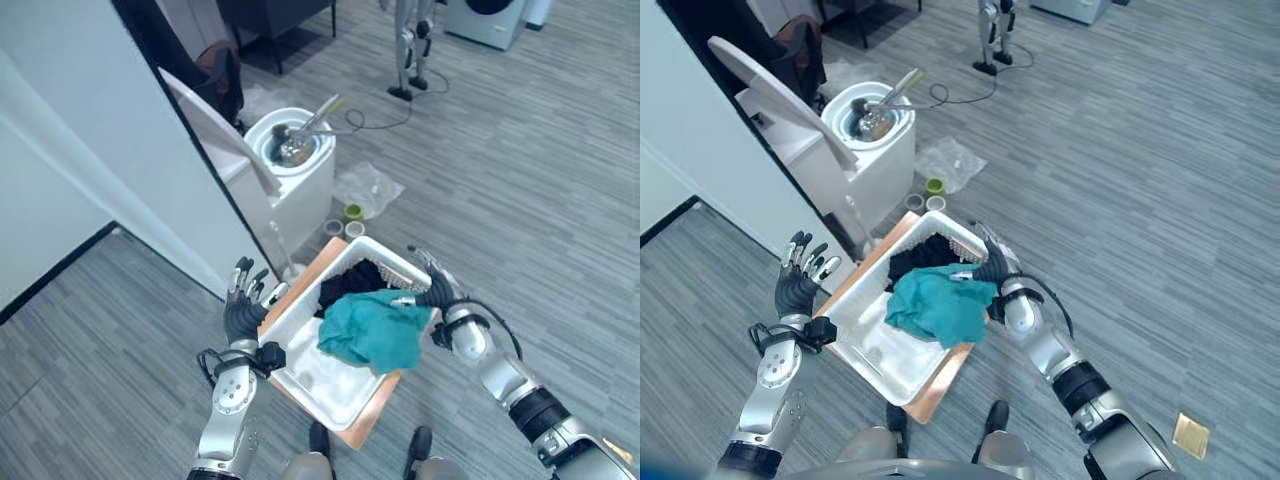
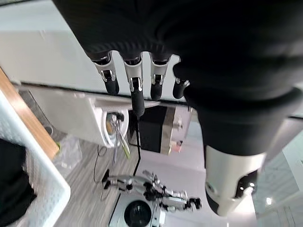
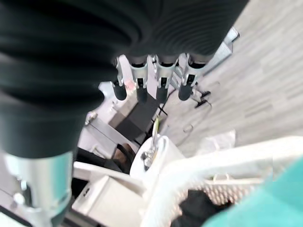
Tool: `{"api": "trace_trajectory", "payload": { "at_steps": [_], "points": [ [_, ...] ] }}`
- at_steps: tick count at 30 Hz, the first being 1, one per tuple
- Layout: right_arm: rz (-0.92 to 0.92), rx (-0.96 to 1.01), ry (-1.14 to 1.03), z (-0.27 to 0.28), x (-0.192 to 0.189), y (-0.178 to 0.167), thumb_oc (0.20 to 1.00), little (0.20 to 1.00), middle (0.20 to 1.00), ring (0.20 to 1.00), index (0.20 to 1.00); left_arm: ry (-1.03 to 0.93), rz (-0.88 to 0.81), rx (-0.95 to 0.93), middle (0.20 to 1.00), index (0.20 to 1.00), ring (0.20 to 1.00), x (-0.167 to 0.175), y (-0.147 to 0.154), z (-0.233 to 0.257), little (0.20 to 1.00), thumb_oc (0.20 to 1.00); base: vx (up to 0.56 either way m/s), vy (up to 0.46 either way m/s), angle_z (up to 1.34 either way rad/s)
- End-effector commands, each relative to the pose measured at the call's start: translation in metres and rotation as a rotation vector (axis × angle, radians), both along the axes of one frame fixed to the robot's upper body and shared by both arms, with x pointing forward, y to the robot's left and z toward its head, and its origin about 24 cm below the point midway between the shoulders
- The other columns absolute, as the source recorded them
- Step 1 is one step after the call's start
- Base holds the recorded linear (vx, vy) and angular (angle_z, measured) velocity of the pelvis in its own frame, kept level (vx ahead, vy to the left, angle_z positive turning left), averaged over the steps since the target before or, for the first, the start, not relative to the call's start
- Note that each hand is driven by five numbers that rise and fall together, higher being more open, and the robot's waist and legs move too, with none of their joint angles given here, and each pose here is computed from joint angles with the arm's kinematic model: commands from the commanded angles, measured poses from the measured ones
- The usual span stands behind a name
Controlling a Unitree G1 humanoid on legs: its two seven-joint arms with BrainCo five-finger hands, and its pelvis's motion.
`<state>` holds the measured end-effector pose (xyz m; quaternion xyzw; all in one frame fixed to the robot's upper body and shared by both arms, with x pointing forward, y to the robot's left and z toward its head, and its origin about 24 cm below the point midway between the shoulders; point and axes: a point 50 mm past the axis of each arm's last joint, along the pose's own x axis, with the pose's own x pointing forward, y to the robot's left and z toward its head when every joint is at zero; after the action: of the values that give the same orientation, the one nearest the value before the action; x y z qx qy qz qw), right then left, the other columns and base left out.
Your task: Pick up bed clothes into laundry basket.
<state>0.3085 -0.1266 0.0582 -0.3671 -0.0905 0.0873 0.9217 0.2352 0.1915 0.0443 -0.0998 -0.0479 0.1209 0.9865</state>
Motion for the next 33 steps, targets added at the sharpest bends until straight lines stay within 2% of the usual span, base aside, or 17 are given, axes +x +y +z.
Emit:
{"api": "trace_trajectory", "payload": {
  "at_steps": [1, 6, 12, 19, 27, 30, 31, 33],
  "points": [
    [0.066, 0.038, -0.09, 0.022, 0.005, 0.015, 1.0, 1.0, 1.0, 1.0, 1.0, -0.057, -0.039, 0.051, 1.0, 1.0, 1.0, 0.003, 0.004, 0.011, 1.0, 1.0, 0.02, -0.006, -0.15],
    [0.035, 0.056, -0.153, 0.037, 0.003, 0.0, 1.0, 1.0, 1.0, 1.0, 1.0, -0.049, -0.06, 0.068, 1.0, 1.0, 1.0, 0.001, 0.005, 0.011, 1.0, 1.0, 0.01, -0.002, -0.01],
    [-0.003, 0.219, -0.164, 0.044, -0.017, -0.023, 1.0, 1.0, 1.0, 1.0, 1.0, -0.065, -0.07, 0.119, 1.0, 1.0, 1.0, -0.003, 0.008, 0.016, 1.0, 1.0, 0.0, 0.002, -0.04],
    [-0.059, 0.409, -0.082, 0.028, -0.043, -0.047, 1.0, 1.0, 1.0, 1.0, 1.0, -0.054, -0.159, 0.3, 1.0, 1.0, 1.0, -0.008, 0.005, 0.018, 1.0, 1.0, 0.01, 0.01, -0.3],
    [-0.059, 0.476, -0.024, 0.017, -0.057, -0.057, 1.0, 1.0, 1.0, 1.0, 1.0, -0.094, -0.149, 0.322, 1.0, 1.0, 1.0, -0.012, 0.005, 0.024, 1.0, 1.0, 0.02, 0.0, -0.28],
    [-0.07, 0.484, -0.009, 0.014, -0.058, -0.06, 1.0, 1.0, 1.0, 1.0, 1.0, -0.085, -0.14, 0.312, 1.0, 1.0, 1.0, -0.014, 0.005, 0.022, 1.0, 1.0, 0.01, -0.024, -0.07],
    [-0.29, 0.725, 0.288, -0.052, -0.092, -0.073, 1.0, 1.0, 1.0, 1.0, 1.0, 0.256, -0.187, -0.005, 1.0, 1.0, 1.0, -0.029, -0.02, -0.051, 1.0, 1.0, 0.0, 0.0, 0.0],
    [-0.293, 0.733, 0.283, -0.052, -0.093, -0.073, 1.0, 1.0, 1.0, 1.0, 1.0, 0.242, -0.202, 0.007, 1.0, 1.0, 1.0, -0.025, -0.023, -0.048, 1.0, 1.0, -0.02, -0.036, 0.04]
  ]
}}
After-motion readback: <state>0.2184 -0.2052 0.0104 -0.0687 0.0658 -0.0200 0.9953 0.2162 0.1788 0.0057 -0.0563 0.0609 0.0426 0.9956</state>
